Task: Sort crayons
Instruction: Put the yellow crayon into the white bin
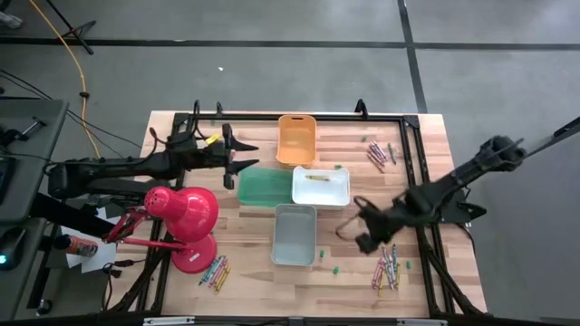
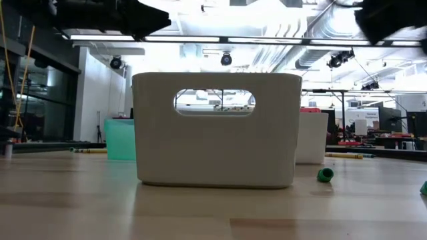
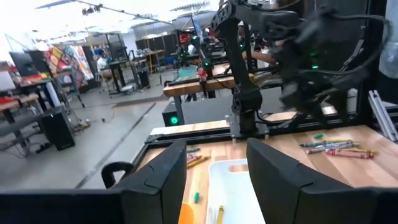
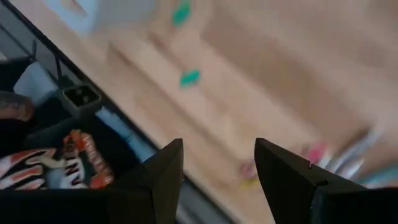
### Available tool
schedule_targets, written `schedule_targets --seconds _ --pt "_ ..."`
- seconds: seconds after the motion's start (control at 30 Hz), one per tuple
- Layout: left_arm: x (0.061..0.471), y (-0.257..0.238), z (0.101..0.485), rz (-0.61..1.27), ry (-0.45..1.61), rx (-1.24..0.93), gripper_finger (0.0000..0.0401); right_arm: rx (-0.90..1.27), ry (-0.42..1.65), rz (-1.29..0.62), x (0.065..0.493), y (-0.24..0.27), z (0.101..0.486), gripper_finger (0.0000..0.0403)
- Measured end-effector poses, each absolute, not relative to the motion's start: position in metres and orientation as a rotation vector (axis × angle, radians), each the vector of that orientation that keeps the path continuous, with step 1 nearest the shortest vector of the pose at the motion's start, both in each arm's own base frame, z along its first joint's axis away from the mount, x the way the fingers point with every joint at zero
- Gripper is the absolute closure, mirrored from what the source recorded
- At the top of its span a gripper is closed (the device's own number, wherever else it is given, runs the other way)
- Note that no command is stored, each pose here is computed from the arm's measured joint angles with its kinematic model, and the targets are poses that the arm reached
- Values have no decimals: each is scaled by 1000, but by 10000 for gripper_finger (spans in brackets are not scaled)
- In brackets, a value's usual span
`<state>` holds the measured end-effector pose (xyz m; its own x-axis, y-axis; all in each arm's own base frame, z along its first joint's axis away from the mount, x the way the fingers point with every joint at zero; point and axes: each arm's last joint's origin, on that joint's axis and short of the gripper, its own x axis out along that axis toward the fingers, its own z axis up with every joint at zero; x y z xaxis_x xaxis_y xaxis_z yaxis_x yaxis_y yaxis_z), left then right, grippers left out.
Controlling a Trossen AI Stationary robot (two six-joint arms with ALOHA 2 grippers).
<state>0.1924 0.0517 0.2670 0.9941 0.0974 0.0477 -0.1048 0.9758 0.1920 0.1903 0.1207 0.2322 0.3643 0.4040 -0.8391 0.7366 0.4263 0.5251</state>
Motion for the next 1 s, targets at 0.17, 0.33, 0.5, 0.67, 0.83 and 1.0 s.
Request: schedule_targets --seconds 0.17,0.33,0.5,0.67,0.83,1.0 --pt "193 52 266 101 -27 181 247 1363 1341 -485 182 166 210 210" --pt "193 50 262 87 13 119 247 1480 1434 -586 181 214 185 210" --pt "194 46 261 65 19 80 247 1397 1520 -699 194 249 181 210" --pt "195 43 262 46 4 82 247 1173 1536 -971 202 257 181 210" --pt "195 43 267 49 -40 129 247 1088 1590 -1074 201 262 173 210" --pt "195 43 267 50 -41 161 247 1128 1553 -994 205 265 161 210"
